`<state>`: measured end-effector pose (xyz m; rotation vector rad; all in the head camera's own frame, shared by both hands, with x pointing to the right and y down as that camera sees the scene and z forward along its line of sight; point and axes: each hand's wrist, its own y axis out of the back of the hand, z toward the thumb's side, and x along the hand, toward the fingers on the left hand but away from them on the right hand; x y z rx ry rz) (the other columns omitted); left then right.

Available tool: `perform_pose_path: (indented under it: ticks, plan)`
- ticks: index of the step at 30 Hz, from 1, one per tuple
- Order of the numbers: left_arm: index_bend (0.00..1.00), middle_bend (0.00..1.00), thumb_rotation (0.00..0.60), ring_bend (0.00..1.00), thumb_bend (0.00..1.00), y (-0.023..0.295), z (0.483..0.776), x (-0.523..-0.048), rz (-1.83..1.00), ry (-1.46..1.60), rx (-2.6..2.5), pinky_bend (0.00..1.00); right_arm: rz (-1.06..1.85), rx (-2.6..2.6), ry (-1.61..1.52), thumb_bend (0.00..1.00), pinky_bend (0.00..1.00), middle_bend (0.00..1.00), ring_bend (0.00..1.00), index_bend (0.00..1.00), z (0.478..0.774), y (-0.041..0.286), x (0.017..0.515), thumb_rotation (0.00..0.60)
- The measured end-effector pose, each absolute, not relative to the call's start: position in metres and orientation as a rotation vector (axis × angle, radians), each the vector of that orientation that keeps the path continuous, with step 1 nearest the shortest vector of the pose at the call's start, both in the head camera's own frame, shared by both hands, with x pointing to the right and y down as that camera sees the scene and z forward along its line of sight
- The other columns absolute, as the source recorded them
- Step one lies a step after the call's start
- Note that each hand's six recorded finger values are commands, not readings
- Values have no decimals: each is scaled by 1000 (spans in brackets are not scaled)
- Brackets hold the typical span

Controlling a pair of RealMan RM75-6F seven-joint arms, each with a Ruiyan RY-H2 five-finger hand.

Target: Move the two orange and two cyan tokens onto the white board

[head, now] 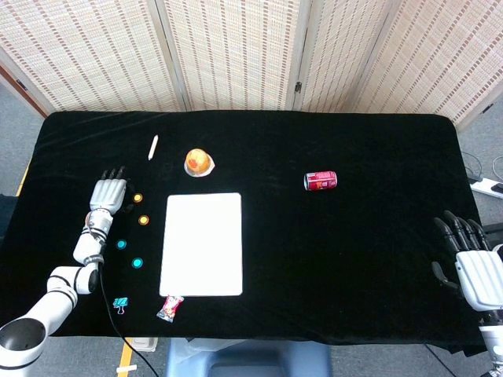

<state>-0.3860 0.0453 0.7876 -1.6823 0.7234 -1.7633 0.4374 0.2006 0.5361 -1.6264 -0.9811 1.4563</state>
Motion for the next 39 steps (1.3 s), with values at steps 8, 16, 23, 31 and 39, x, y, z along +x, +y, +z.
perform_pose_path:
  ticks: [8, 16, 23, 31, 39]
  plan:
    - [442, 46, 600, 0, 366, 44, 792, -380, -1768, 711, -1691, 0, 1464, -1619, -985, 459, 0, 0, 0, 0, 535, 201, 439, 600]
    - [459, 47, 600, 0, 369, 44, 795, -378, -1783, 709, -1697, 0, 1472, -1615, -987, 459, 0, 0, 0, 0, 535, 202, 440, 600]
    - [463, 46, 600, 0, 369, 45, 796, -375, -1781, 698, -1700, 0, 1476, -1614, -986, 458, 0, 0, 0, 0, 535, 202, 441, 600]
    - [505, 46, 600, 0, 370, 45, 798, -373, -1782, 695, -1702, 0, 1480, -1609, -988, 459, 0, 0, 0, 0, 535, 202, 441, 600]
    - [534, 46, 600, 0, 383, 45, 797, -373, -1769, 706, -1703, 0, 1475, -1607, -989, 459, 0, 0, 0, 0, 533, 202, 440, 600]
